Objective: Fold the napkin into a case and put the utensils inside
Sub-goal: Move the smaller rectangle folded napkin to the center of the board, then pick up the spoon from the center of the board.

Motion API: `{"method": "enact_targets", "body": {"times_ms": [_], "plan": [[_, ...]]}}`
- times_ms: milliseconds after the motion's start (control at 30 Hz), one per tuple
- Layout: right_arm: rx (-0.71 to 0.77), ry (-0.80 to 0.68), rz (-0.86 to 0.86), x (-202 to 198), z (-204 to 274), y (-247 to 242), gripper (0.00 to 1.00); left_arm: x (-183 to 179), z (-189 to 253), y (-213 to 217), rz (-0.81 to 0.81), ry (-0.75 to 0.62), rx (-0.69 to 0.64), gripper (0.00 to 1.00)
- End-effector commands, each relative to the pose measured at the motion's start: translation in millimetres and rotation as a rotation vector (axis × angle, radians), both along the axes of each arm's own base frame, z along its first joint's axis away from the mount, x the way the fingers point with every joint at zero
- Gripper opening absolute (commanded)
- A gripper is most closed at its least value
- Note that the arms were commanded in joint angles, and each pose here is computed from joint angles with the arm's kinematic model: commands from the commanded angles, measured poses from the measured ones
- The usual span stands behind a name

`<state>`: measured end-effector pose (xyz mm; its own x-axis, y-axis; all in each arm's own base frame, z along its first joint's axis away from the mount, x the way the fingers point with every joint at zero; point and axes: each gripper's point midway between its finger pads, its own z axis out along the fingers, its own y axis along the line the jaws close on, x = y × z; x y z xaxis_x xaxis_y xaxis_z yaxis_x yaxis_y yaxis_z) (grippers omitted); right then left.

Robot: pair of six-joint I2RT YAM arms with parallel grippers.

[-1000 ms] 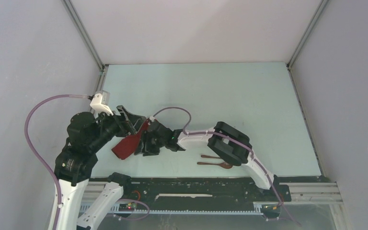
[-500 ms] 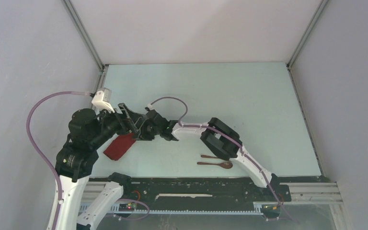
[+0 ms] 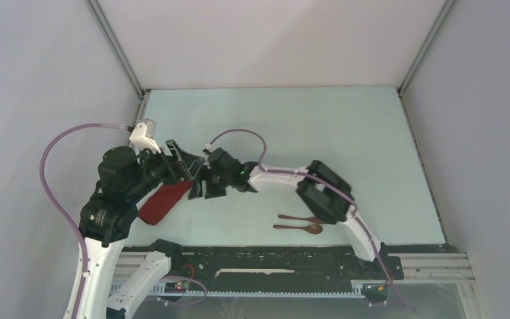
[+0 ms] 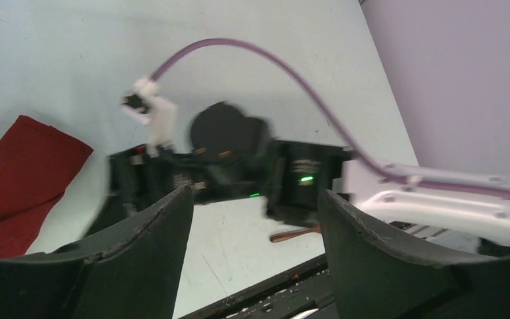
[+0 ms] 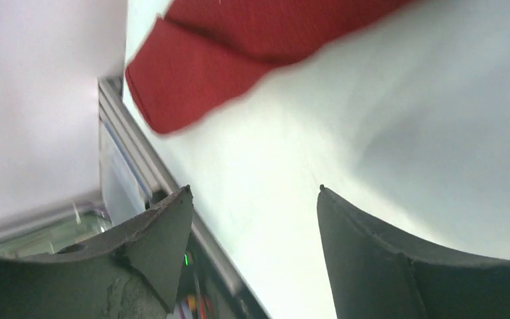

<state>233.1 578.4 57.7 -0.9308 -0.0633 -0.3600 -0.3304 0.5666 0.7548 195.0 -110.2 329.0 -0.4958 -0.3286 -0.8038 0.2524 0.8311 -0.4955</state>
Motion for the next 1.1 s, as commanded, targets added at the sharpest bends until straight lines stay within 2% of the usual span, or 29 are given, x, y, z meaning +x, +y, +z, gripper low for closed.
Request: {"method": "enact_targets", "body": {"times_ms": [0,33,133,167,233,367,500,600,700,833,1000,1067], "plan": [[0.028,-0.197,0.151,-4.6,100.2,-85.2,0.77,11.4,19.6,-3.3,-0.011,-0.08,-0.01,0.76],[0.008,-0.211,0.177,-11.3,105.7,-110.1,0.77,13.4,20.3,-5.5,-0.02,-0.088,-0.015,0.77],[-0.227,-0.266,0.152,-19.3,93.8,-199.5,0.77,18.3,16.0,-23.0,-0.114,-0.1,-0.042,0.78],[-0.346,-0.266,0.12,-22.7,88.1,-236.0,0.78,21.4,8.2,-30.2,-0.148,-0.092,-0.042,0.78],[-0.481,-0.268,0.006,-17.9,88.1,-296.3,0.83,29.0,-18.6,-49.3,-0.215,-0.055,-0.002,0.78],[-0.592,-0.124,-0.303,-10.0,85.1,-410.8,0.81,23.0,-74.6,-107.5,-0.42,0.01,0.171,0.79],[-0.611,-0.124,-0.631,-8.4,98.1,-497.0,0.82,7.5,-128.3,-170.9,-0.647,-0.014,0.487,0.79],[-0.524,-0.195,-0.81,-2.2,129.0,-528.0,0.83,2.6,-165.5,-208.6,-0.79,-0.065,0.662,0.77],[-0.398,-0.181,-0.914,-4.5,146.5,-548.5,0.83,-3.4,-198.2,-243.8,-0.933,-0.034,0.73,0.74],[-0.297,-0.162,-0.949,-11.1,154.1,-557.1,0.82,-21.4,-211.0,-285.3,-1.108,0.066,0.668,0.64],[-0.252,-0.134,-0.921,-17.5,148.0,-546.1,0.79,-33.4,-217.9,-309.0,-1.157,0.036,0.694,0.62],[-0.236,-0.122,-0.9,-20.8,144.2,-540.5,0.79,-39.7,-212.5,-309.2,-1.16,0.02,0.678,0.64]]}}
